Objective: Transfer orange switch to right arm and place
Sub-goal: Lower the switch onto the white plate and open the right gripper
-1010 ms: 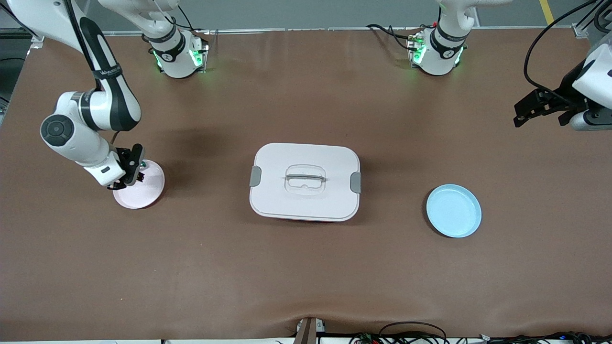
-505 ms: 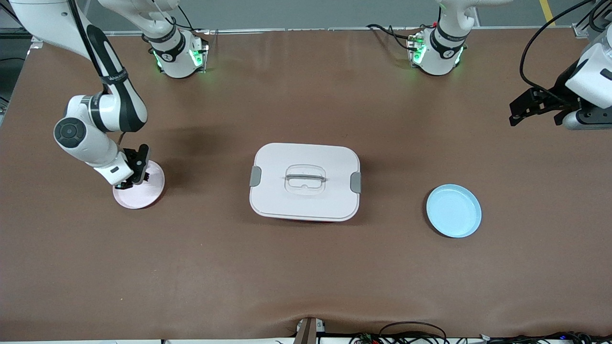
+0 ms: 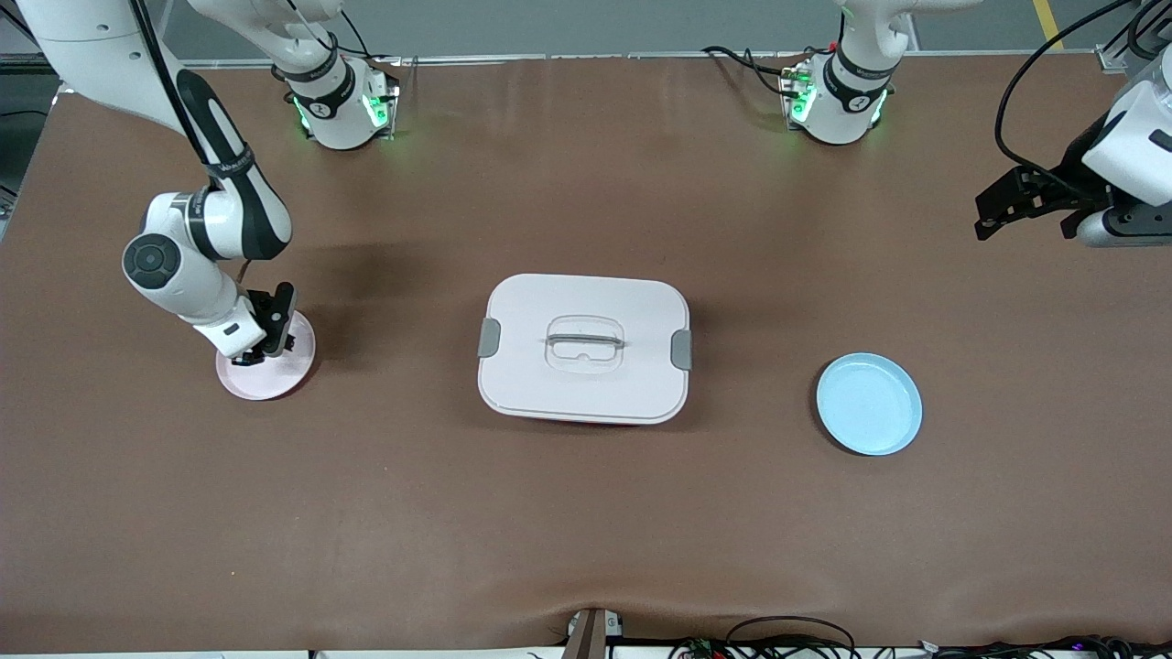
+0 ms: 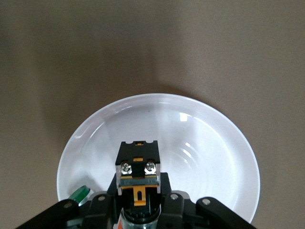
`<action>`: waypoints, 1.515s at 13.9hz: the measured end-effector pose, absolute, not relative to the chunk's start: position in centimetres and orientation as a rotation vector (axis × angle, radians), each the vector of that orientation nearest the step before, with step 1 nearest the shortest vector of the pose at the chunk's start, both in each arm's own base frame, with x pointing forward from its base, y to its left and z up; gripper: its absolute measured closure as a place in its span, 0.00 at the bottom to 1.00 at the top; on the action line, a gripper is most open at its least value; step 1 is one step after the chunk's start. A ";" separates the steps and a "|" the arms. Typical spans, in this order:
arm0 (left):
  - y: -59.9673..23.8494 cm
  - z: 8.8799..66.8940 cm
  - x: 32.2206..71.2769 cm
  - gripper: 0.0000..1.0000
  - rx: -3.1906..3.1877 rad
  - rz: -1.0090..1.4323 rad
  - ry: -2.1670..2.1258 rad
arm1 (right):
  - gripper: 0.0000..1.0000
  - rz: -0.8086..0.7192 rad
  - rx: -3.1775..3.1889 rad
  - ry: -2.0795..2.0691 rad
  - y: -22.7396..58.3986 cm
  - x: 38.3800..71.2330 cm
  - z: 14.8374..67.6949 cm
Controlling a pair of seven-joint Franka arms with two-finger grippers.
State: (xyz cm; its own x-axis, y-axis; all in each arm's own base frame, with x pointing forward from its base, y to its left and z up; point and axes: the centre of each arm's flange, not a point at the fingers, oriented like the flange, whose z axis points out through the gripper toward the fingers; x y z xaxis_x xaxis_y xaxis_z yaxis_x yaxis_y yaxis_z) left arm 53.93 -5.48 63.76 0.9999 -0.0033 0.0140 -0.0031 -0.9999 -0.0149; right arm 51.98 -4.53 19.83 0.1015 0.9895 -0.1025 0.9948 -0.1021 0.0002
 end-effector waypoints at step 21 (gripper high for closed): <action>-4.7 63.6 53.6 0.00 -3.124 0.024 -0.021 | 0.00 -0.075 2.128 2.172 -4.7 53.5 20.1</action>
